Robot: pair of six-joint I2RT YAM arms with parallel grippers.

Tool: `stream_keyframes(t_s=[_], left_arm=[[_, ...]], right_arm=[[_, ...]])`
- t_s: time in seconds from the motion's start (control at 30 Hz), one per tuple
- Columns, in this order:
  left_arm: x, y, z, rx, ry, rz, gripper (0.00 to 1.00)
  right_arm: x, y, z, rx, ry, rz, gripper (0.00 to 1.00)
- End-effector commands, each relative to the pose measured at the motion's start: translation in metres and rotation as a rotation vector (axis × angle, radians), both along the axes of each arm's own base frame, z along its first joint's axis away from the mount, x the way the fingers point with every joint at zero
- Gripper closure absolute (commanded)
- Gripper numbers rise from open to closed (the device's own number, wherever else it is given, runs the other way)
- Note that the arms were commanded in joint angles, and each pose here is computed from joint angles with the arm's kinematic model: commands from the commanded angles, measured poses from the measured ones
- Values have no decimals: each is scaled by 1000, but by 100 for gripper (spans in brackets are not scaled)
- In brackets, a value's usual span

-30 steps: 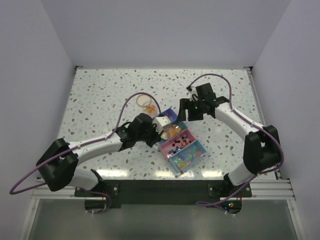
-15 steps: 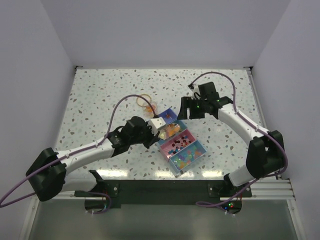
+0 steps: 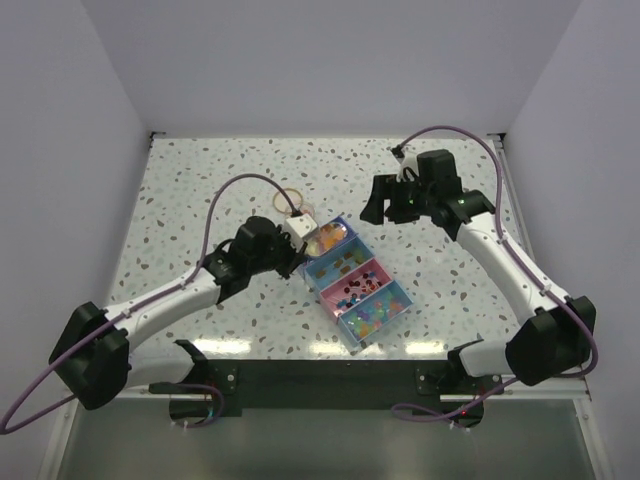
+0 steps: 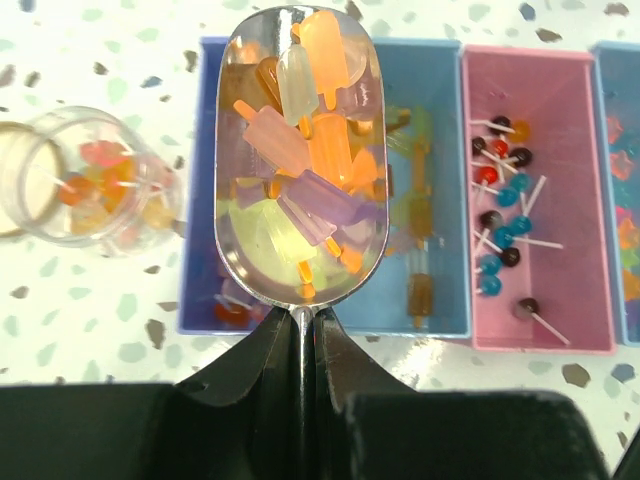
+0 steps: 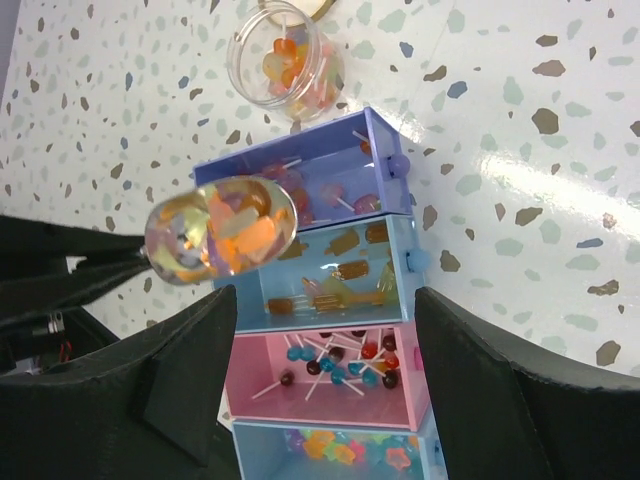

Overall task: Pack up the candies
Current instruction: Scoop the fake candies from the storage box.

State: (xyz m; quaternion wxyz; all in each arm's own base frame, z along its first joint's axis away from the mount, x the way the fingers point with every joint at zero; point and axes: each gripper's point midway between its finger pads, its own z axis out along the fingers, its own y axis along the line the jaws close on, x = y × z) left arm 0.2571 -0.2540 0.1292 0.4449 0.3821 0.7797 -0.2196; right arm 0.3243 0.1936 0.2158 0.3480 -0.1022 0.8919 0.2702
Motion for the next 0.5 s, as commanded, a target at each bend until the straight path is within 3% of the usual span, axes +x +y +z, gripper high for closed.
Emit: stream_keyframes(t_s=[0.0,0.47], left_arm=[[31,1,48,-55,-131,17,100],[86,71,22,146,-71,173,100]], right_arm=[[-2,-9,18,-18,-44,-2,25],[-11,-20,11,-36,-62,-2,24]])
